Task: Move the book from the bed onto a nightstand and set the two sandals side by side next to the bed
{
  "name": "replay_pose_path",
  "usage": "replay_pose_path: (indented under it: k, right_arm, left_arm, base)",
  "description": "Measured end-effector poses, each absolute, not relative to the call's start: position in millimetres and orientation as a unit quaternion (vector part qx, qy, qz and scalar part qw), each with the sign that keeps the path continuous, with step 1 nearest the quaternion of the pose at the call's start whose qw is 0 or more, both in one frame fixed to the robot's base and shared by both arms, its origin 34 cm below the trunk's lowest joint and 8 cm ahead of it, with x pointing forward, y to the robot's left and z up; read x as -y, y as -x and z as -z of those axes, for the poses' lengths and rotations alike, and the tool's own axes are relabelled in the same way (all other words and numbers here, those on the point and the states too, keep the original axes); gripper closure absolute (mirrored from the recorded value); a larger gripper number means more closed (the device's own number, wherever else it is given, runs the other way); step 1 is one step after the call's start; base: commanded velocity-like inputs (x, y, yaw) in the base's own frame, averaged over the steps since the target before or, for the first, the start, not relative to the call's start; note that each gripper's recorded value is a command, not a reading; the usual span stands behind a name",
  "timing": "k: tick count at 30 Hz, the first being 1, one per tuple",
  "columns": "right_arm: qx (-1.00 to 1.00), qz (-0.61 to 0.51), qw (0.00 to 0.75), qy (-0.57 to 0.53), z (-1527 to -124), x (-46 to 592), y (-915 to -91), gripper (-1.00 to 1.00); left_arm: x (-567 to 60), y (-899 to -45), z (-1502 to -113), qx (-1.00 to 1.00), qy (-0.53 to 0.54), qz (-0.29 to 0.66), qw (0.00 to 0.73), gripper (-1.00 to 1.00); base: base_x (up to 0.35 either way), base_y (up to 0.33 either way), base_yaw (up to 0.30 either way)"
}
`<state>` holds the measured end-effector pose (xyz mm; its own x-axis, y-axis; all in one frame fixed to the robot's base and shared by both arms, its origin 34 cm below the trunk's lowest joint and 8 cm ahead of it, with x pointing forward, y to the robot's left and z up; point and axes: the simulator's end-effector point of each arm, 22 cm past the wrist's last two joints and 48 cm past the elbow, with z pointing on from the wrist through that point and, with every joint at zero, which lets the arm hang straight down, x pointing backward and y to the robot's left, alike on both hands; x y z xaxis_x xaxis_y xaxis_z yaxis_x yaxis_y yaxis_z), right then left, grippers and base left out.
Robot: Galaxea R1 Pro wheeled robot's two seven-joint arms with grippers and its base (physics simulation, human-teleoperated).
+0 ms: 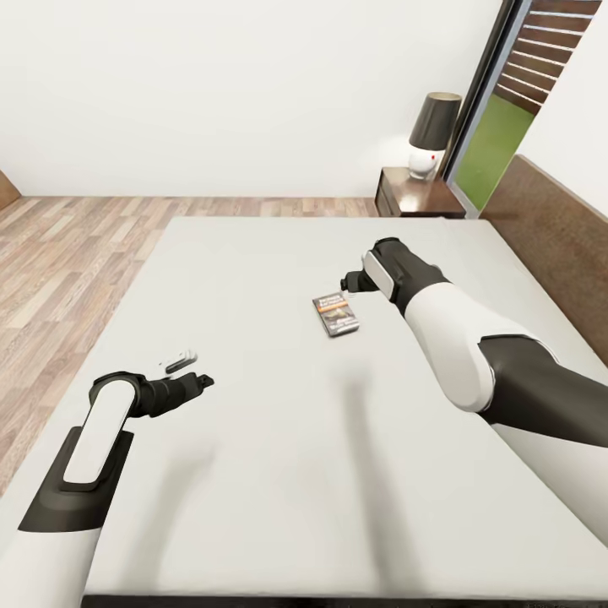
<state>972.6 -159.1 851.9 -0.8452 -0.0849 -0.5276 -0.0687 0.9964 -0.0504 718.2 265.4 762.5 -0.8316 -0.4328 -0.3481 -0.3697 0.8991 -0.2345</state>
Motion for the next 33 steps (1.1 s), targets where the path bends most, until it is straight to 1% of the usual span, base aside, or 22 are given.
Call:
replay_pose_path:
  k: [12, 16, 22, 33]
  right_arm:
    - [-0.949, 0.011, 0.312, 0.039, -901, 157, -1008, -1.0]
    - [-0.947, 0.01, 0.319, 0.039, -909, 156, -1015, -1.0]
    - [-0.947, 0.009, 0.318, 0.039, -907, 156, -1018, -1.0]
    - [-0.95, 0.008, 0.31, 0.039, -892, 156, -1018, -1.0]
  left_arm:
    - [-262, -717, -754, -0.956, 0.205, 0.077, 0.193, -1.0]
    - [-264, -715, -749, -0.958, 0.204, 0.072, 0.19, -1.0]
    - [-266, -712, -743, -0.959, 0.204, 0.068, 0.185, -1.0]
    - [-261, -716, -738, -0.957, 0.209, 0.079, 0.183, -1.0]
  base:
    - [0.0, 0.002, 0.0]
    - [0.0, 0.112, 0.0]
    - [0.0, 0.149, 0.0]
    - [0.0, 0.031, 0.0]
